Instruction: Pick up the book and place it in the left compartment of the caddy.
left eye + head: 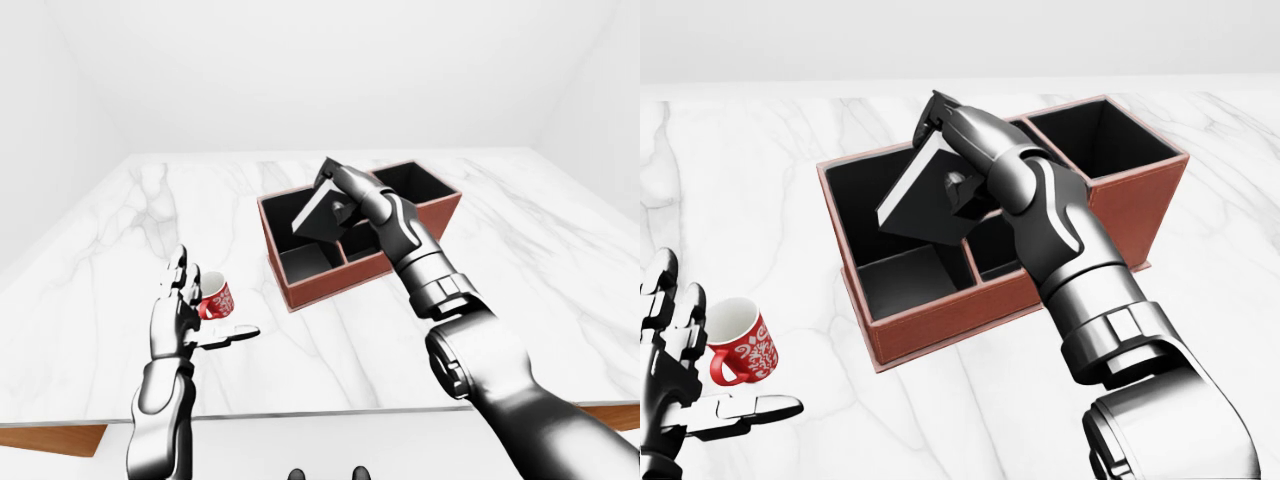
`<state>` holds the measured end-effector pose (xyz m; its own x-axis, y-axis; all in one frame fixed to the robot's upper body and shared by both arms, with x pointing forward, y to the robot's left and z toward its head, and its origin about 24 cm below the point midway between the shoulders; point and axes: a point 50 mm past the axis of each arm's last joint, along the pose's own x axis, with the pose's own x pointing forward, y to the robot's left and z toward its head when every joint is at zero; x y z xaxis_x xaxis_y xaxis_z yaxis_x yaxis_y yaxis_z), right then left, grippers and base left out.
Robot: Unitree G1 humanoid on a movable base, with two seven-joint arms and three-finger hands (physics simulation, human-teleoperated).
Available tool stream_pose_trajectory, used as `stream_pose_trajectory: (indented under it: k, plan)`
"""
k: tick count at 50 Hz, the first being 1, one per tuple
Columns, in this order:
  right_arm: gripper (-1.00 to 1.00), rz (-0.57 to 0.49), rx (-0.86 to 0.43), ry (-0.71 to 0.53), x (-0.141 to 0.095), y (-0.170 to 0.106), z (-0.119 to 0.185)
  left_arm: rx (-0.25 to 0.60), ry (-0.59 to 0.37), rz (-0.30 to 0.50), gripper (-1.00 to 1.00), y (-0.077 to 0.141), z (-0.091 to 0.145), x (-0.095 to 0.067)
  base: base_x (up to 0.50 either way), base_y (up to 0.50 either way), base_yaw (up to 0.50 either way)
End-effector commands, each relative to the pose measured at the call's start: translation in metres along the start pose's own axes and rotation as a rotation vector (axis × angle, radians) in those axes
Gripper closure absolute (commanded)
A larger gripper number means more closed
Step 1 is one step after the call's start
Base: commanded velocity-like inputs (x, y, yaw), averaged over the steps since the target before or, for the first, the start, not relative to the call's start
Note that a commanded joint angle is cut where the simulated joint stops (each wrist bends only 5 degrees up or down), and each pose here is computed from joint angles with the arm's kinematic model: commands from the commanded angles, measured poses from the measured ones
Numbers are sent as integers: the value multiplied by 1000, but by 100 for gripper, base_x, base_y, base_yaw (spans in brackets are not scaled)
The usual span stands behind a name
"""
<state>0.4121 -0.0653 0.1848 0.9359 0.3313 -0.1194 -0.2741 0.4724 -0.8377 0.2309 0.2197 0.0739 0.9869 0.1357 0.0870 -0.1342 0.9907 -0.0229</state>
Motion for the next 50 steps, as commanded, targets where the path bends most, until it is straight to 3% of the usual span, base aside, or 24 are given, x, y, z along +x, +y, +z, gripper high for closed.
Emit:
stream_pose_trajectory:
  k: [1, 14, 26, 50]
  plan:
    - [100, -32, 10, 3, 11, 9, 21, 2, 2, 15, -100, 5, 0, -3, 0, 0, 0]
    - [100, 1, -24, -19, 13, 21, 35, -1, -6, 13, -100, 5, 2, -4, 0, 0, 0]
    - [100, 41, -88, 9, 14, 42, 28, -3, -13, 11, -100, 6, 3, -4, 0, 0, 0]
    - [100, 50, -218, -7, 15, 51, 35, -7, -30, 12, -100, 8, 7, -5, 0, 0, 0]
